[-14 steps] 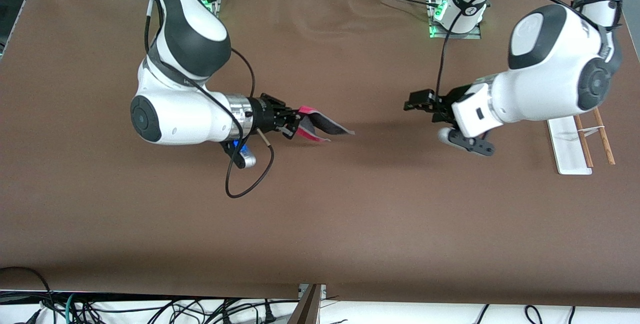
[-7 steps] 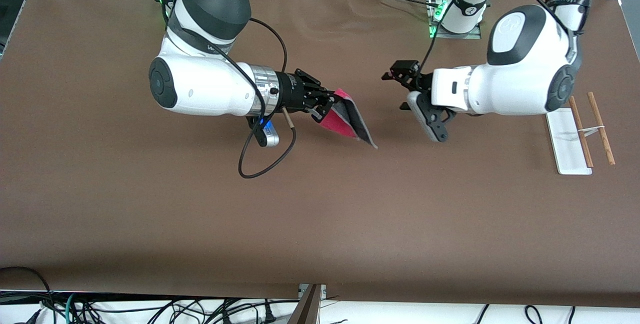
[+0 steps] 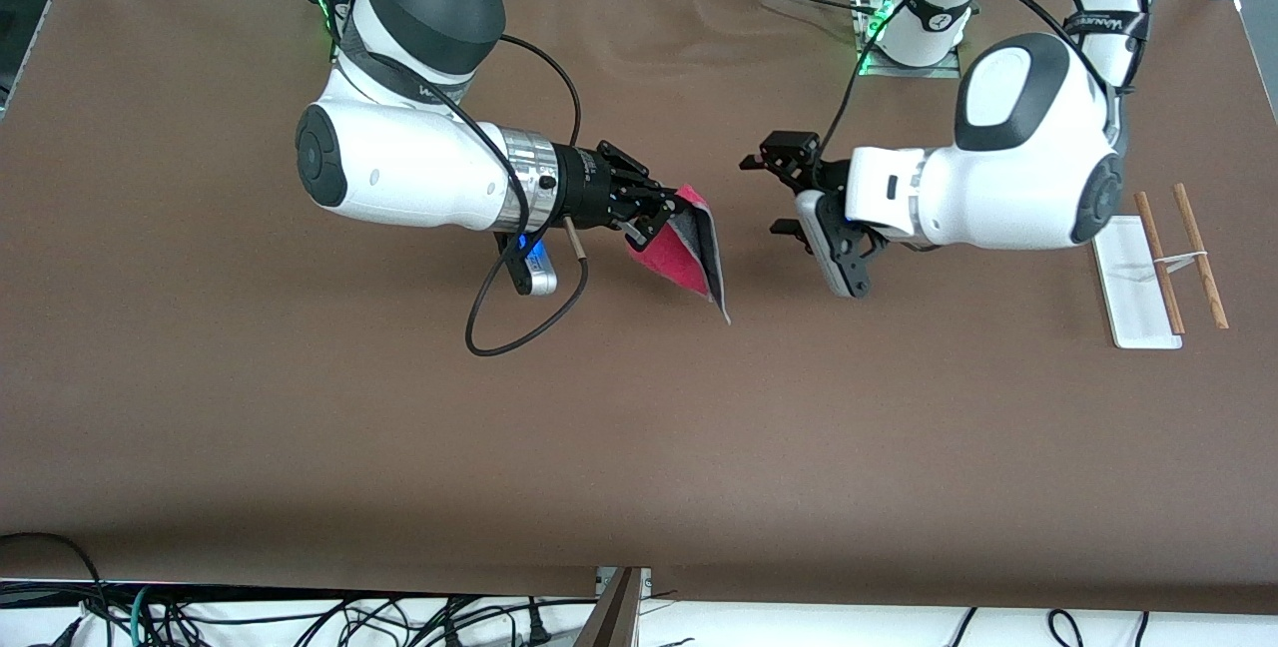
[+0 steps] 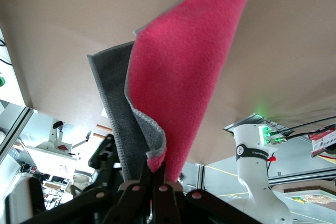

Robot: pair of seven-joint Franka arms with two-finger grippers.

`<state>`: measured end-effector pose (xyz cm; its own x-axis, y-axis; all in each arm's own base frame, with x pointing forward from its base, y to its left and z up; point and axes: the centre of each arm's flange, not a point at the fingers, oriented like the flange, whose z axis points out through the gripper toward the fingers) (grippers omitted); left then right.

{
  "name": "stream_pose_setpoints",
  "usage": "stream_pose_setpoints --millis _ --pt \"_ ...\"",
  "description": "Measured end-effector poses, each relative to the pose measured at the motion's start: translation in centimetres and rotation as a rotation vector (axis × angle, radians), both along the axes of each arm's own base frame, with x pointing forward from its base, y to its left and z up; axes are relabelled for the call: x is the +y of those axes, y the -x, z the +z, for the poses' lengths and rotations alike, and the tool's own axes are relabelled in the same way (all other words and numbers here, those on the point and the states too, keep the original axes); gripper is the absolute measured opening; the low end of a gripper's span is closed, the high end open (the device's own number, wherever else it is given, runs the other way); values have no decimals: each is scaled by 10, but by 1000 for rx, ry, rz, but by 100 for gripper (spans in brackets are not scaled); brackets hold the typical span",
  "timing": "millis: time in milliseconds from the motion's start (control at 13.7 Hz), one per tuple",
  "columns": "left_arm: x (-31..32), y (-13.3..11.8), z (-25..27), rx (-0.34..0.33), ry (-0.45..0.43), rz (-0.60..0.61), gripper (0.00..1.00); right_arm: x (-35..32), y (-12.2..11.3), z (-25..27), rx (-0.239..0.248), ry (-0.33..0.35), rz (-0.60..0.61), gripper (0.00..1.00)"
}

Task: Pass towel and hang on rack
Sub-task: 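Close the left gripper on the towel beside the right gripper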

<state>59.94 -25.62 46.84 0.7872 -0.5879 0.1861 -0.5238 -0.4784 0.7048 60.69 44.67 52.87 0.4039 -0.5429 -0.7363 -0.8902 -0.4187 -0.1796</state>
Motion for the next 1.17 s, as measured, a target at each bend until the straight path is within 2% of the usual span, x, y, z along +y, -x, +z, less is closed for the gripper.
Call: stream_pose_setpoints --millis 220,439,659,878,1024,1171 --pt "-1 -23 -4 1 142 20 100 0 0 0 -1 -1 0 2" --pt "-2 -41 -24 -50 270 -20 100 1 1 0 -1 -1 1 2" --pt "3 -51 -24 -128 308 -65 100 4 3 0 -1 -1 5 2" --pt "10 -62 11 -212 329 -64 100 5 3 0 -1 -1 6 2" --pt "6 -65 18 -230 336 -69 100 4 4 3 -6 -3 4 2" --pt "-4 -66 3 -230 347 -97 100 4 5 9 -14 -6 4 2"
